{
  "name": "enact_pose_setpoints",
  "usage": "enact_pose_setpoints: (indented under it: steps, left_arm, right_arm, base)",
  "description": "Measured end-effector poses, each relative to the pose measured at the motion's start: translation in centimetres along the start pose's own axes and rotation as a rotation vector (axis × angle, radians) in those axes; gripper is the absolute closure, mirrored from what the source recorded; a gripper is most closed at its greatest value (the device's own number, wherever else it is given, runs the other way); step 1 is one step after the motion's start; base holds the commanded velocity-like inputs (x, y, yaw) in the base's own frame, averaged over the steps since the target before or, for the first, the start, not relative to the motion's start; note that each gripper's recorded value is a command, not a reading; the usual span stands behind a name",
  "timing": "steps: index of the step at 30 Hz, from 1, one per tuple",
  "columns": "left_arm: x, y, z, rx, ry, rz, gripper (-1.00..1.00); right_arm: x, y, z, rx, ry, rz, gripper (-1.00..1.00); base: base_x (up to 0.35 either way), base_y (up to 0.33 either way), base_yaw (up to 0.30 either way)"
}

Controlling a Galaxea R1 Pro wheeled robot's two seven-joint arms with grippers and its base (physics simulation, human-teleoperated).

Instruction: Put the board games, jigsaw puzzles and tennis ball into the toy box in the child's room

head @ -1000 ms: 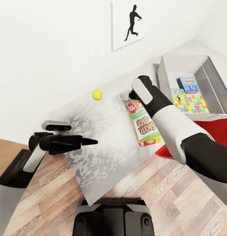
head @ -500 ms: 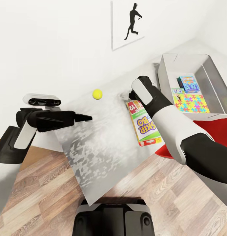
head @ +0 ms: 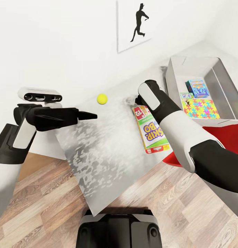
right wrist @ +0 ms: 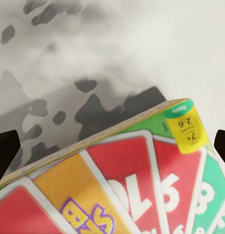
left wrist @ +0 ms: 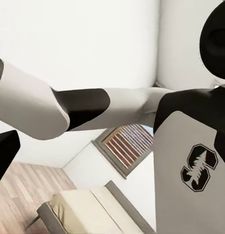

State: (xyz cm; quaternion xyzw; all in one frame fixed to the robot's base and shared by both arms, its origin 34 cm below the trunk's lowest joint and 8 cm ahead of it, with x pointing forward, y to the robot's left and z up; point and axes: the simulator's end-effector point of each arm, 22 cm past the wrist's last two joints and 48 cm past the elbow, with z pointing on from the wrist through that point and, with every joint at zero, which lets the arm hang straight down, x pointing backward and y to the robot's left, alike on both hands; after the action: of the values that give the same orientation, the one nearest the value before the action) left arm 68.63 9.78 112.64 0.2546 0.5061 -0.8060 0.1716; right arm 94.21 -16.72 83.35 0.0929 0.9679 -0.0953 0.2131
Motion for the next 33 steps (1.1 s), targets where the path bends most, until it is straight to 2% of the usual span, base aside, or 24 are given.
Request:
enact_pose_setpoints:
  steps: [5,11,13,18,33]
  left_arm:
    - [0.7,0.0,1.7,0.038,0.03,-0.012,-1.0]
    - [0.3,-1.5,6.1,0.155,0.136,0.003,-1.0]
    - [0.0,-2.1,6.9,0.183,0.16,0.008,-1.0]
    - [-0.3,-2.6,7.6,0.206,0.183,0.013,-1.0]
    - [-0.5,-2.5,7.6,0.209,0.191,0.019,-1.0]
  right_arm:
    - [0.2,-0.1,0.1,0.003,0.004,0.0,-1.0]
    - [0.4,-0.2,0.3,0.006,0.01,-0.002,-1.0]
    - [0.4,-0.2,0.3,0.006,0.011,-0.002,-1.0]
    - [0.4,-0.2,0.4,0.006,0.012,-0.001,-1.0]
    - [0.7,-0.9,1.2,0.017,0.02,0.003,-1.0]
  base:
    - [0.0,0.0,0.0]
    - [0.0,0.0,0.0]
    - [0.0,0.0,0.0]
    - [0.0,0.0,0.0]
    - [0.0,0.0,0.0]
